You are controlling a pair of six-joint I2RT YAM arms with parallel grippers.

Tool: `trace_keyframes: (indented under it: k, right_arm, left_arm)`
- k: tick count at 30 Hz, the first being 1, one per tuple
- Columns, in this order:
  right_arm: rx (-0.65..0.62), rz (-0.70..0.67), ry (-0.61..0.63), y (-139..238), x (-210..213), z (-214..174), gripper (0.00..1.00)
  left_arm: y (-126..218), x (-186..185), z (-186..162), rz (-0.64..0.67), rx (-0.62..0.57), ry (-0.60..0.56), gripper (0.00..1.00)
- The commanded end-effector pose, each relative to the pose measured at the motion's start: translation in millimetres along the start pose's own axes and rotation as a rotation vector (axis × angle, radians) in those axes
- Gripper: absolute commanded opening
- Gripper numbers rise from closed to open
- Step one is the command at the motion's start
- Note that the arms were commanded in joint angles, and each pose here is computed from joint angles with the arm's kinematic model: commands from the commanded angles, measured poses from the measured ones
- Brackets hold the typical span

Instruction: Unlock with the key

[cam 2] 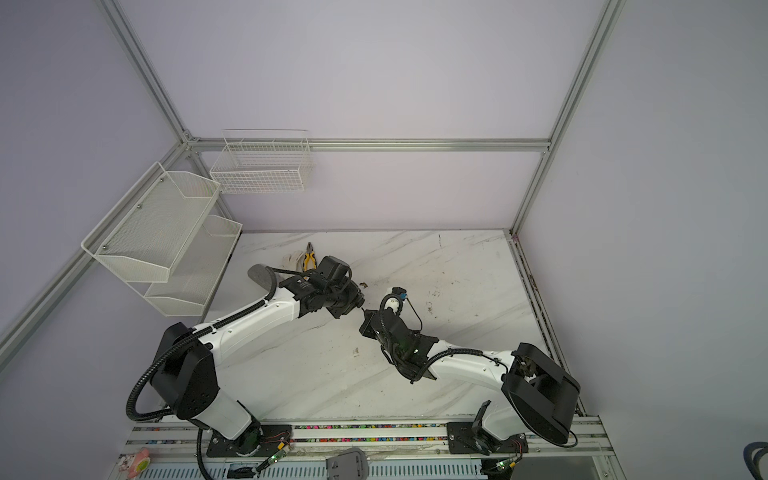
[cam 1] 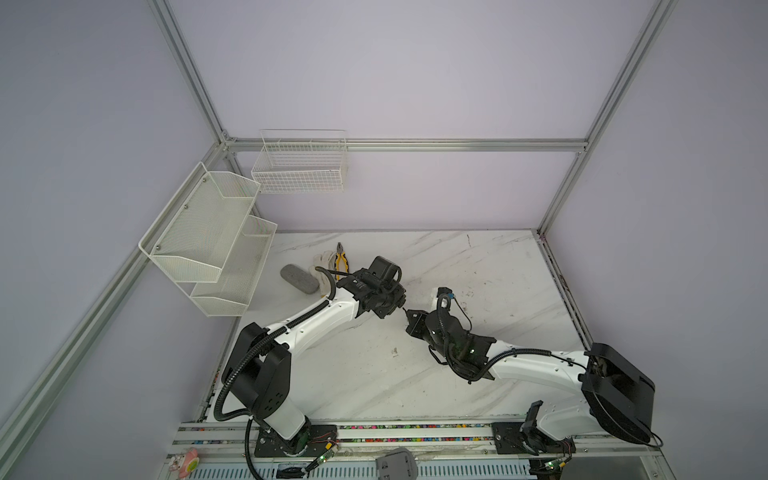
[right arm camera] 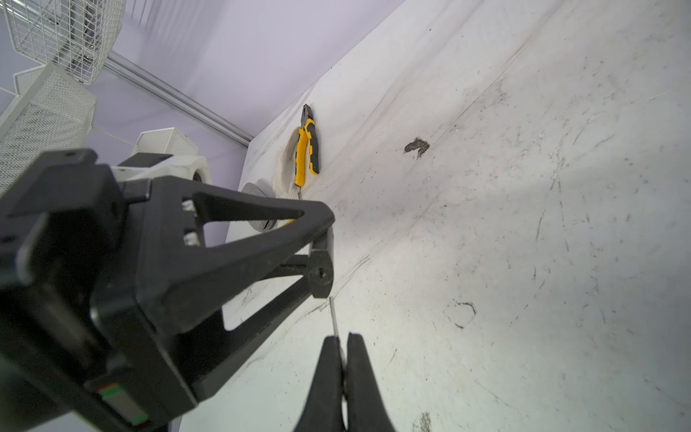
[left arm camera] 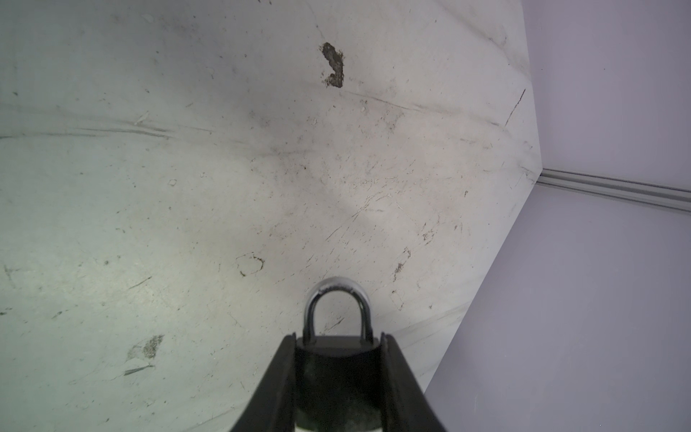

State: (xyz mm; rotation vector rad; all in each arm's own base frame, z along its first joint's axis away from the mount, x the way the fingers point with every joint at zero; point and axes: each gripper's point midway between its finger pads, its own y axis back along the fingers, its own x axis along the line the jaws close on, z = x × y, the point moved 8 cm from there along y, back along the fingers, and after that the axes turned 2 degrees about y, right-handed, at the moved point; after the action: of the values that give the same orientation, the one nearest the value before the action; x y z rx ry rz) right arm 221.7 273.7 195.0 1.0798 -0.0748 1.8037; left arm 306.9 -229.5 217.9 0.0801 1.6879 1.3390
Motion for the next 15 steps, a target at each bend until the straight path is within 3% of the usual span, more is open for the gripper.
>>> trace_keyframes:
  k: [1, 15]
  right_arm:
    - [-0.047, 0.006, -0.01, 5.0, 7.8, 15.6, 0.0]
    - [-0.028, -0.013, -0.009, -6.2, 4.1, 11.0, 0.0]
  left_arm:
    - [1.9, 5.4, -1.7, -0.014, -0.014, 0.006, 0.0]
    - [-0.8, 2.1, -4.8, -0.03, 0.005, 0.011, 0.0]
